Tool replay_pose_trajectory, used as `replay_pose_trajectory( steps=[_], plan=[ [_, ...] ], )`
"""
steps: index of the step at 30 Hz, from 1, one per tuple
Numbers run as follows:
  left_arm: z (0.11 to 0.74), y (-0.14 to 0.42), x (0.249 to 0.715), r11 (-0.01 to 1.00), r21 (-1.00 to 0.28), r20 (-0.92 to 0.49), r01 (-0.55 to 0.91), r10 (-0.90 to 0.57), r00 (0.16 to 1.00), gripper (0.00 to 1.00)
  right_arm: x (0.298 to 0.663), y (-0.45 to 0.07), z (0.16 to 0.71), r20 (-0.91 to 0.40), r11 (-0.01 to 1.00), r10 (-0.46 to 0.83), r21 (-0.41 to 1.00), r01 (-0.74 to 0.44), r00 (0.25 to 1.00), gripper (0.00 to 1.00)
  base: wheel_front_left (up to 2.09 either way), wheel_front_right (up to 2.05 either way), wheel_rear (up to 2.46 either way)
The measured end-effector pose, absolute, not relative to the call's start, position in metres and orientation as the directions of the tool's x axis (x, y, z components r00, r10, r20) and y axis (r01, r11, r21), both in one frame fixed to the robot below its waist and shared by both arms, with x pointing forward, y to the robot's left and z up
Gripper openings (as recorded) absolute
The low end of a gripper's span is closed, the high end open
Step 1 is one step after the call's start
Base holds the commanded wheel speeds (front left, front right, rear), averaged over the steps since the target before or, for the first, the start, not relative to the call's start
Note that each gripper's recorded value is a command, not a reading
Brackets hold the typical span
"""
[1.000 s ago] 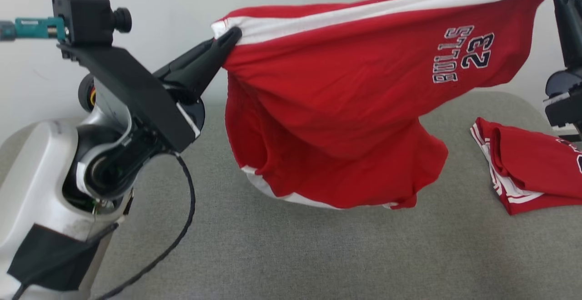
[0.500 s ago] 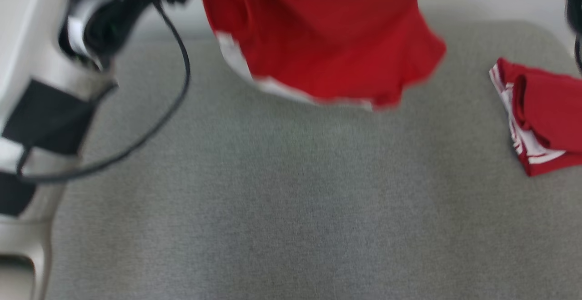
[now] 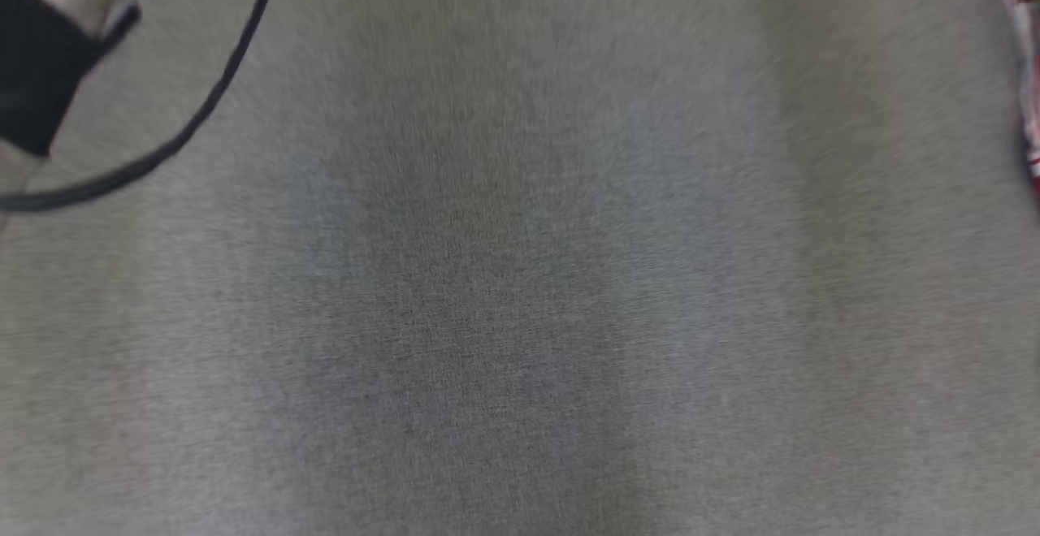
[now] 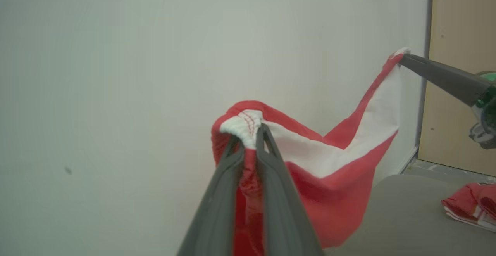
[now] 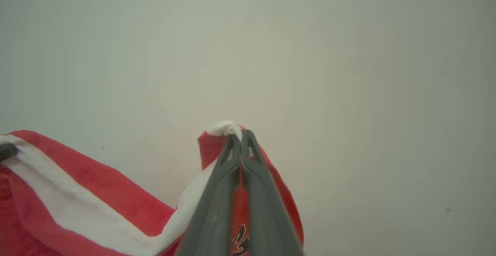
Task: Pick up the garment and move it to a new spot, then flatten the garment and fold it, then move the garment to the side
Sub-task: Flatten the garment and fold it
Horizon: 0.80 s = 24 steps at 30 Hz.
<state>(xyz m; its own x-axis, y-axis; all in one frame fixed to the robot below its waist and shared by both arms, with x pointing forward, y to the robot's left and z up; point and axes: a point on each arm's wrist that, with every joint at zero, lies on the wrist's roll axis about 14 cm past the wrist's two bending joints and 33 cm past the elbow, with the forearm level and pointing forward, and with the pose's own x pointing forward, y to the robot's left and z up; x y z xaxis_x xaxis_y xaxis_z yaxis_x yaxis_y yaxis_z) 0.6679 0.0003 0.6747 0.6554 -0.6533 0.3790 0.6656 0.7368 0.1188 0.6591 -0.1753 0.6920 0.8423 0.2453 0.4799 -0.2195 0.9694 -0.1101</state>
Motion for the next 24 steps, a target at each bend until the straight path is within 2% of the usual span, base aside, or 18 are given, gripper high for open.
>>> replay_pose_trajectory(
  steps=[2,4,10,16,24],
  plan=[
    [0.623,0.002,0.677,0.732,0.055,0.307,0.679,-0.660,0.686,0.00,0.668,-0.173,0.640,0.394,0.968,0.250,-0.092,-0.233,0.884,0.00,0.00,0.00,0.00],
    [0.587,-0.007,0.674,0.703,-0.026,0.275,0.711,-0.679,0.681,0.00,0.671,-0.177,0.593,0.312,0.969,0.247,-0.078,-0.234,0.917,0.00,0.00,0.00,0.00],
    [0.491,-0.022,0.631,0.609,-0.277,0.156,0.743,-0.735,0.660,0.00,0.650,-0.199,0.495,0.124,0.975,0.220,-0.041,-0.217,0.968,0.00,0.00,0.00,0.00],
    [0.437,-0.011,0.570,0.572,-0.471,0.011,0.671,-0.757,0.653,0.00,0.590,-0.224,0.441,-0.042,0.981,0.194,0.006,-0.194,0.980,0.00,0.00,0.00,0.00],
    [0.424,0.008,0.502,0.587,-0.567,-0.104,0.578,-0.747,0.657,0.00,0.512,-0.225,0.418,-0.185,0.975,0.219,0.088,-0.205,0.958,0.00,0.00,0.00,0.00]
  ],
)
